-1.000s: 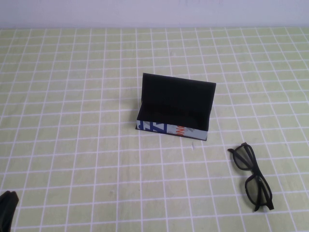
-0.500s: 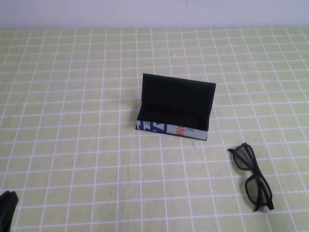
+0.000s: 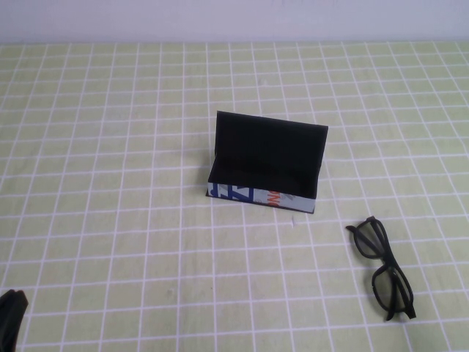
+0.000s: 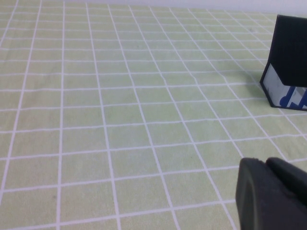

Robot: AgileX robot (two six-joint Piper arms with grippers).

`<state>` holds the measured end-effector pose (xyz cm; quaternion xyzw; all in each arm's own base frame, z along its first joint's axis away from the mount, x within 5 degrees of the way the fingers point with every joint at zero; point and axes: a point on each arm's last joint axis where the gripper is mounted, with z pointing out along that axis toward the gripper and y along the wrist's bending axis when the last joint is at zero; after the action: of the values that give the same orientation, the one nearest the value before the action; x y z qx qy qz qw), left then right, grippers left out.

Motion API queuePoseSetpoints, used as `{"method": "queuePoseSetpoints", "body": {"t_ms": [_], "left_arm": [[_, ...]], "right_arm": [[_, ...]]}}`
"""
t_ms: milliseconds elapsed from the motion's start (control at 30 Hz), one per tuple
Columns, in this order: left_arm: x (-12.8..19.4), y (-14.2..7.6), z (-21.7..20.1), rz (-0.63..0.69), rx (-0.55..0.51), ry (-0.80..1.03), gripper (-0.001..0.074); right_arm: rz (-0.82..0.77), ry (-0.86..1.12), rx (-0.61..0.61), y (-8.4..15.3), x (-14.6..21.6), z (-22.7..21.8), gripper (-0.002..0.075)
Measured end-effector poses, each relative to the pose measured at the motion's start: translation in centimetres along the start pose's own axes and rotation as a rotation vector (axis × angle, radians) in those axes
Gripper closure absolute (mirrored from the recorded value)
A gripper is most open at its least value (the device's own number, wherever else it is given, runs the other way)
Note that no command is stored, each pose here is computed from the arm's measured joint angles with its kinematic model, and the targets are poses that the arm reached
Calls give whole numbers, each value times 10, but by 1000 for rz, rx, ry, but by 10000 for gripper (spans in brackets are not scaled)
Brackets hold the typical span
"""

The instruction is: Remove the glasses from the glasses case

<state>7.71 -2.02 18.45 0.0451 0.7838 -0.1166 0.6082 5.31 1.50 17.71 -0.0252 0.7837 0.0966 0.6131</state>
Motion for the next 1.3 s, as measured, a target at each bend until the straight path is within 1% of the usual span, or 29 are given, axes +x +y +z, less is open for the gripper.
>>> {"method": "queuePoseSetpoints", "body": {"t_ms": [400, 467, 567, 700, 833, 933, 1067, 1167, 1300], "left_arm": [[0, 0, 0, -1, 0, 0, 739], [0, 1, 0, 2, -13, 0, 739], [0, 5, 0, -16, -60, 2, 739], [-17, 10, -2, -1, -124, -64, 739], [-27, 11, -7, 26, -157, -139, 739], [-25, 11, -15, 45, -172, -174, 739], [-11, 11, -24, 62, -178, -231, 739], [-4, 11, -25, 78, -181, -177, 739], [7, 13, -24, 78, -198, -54, 739]], "right_arm": [[0, 0, 0, 0, 0, 0, 743], [0, 0, 0, 0, 0, 0, 743], [0, 0, 0, 0, 0, 0, 743], [0, 0, 0, 0, 0, 0, 743], [2, 0, -1, 0, 0, 0, 743], [2, 0, -1, 0, 0, 0, 743], [3, 0, -1, 0, 0, 0, 743], [3, 1, -2, 0, 0, 0, 743], [9, 1, -4, 0, 0, 0, 743]]}}
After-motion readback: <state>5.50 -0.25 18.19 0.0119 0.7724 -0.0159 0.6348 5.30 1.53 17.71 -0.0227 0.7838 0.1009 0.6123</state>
